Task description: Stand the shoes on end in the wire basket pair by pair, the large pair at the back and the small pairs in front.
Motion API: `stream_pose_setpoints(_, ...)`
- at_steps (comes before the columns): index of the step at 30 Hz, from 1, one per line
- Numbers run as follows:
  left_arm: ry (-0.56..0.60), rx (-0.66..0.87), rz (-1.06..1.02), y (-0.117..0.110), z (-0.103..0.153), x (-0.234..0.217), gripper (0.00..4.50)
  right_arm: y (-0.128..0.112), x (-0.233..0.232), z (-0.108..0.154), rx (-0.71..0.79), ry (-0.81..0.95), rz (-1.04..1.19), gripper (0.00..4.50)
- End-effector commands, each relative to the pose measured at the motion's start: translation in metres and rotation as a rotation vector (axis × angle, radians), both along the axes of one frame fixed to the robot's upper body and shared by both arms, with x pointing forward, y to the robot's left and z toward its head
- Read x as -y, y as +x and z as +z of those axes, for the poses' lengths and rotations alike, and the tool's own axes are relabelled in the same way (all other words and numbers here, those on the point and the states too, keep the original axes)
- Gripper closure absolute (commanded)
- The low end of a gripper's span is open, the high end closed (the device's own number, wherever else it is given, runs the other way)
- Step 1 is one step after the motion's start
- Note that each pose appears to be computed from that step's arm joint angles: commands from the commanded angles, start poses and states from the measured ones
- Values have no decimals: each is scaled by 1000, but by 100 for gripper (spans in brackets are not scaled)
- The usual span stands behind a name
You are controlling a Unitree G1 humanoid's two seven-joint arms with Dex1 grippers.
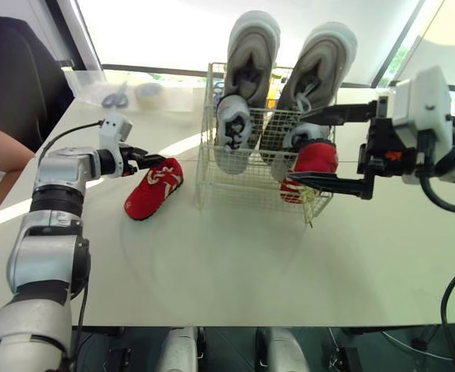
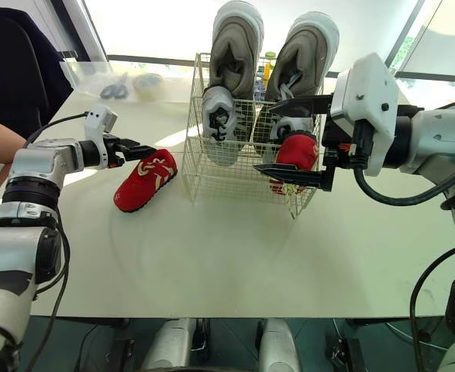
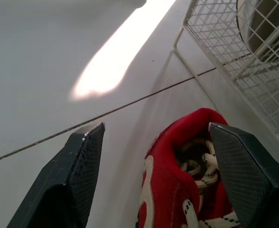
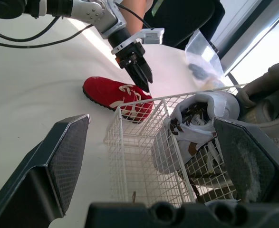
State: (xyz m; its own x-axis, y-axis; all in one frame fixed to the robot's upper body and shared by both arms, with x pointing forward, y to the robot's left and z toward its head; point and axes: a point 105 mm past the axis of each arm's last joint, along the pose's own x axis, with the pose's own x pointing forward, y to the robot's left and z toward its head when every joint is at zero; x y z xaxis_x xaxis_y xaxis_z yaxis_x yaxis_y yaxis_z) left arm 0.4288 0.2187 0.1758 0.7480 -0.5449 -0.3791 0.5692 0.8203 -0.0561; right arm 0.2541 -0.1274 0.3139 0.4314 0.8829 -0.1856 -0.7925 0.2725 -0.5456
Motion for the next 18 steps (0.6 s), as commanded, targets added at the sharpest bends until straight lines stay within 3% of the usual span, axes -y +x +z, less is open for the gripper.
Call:
stream_pose_setpoints(1, 86, 16, 28, 3, 0, -6, 92, -5, 0, 10, 56, -5, -2, 0)
stream_pose_setpoints(10, 101, -21, 126, 11, -23, -13, 92, -4, 0, 9, 60, -6, -8, 0)
stream_pose_setpoints(15, 12, -39, 123, 11, -21, -9, 322, -3, 1, 9, 61, -8, -12, 0)
stream_pose_setpoints(17, -38, -25, 125, 12, -12, -6, 421, -2, 1, 9, 61, -8, -12, 0)
stream_pose_setpoints(18, -74, 2, 120, 14, -3, -3, 448, -2, 1, 9, 62, -9, -12, 0)
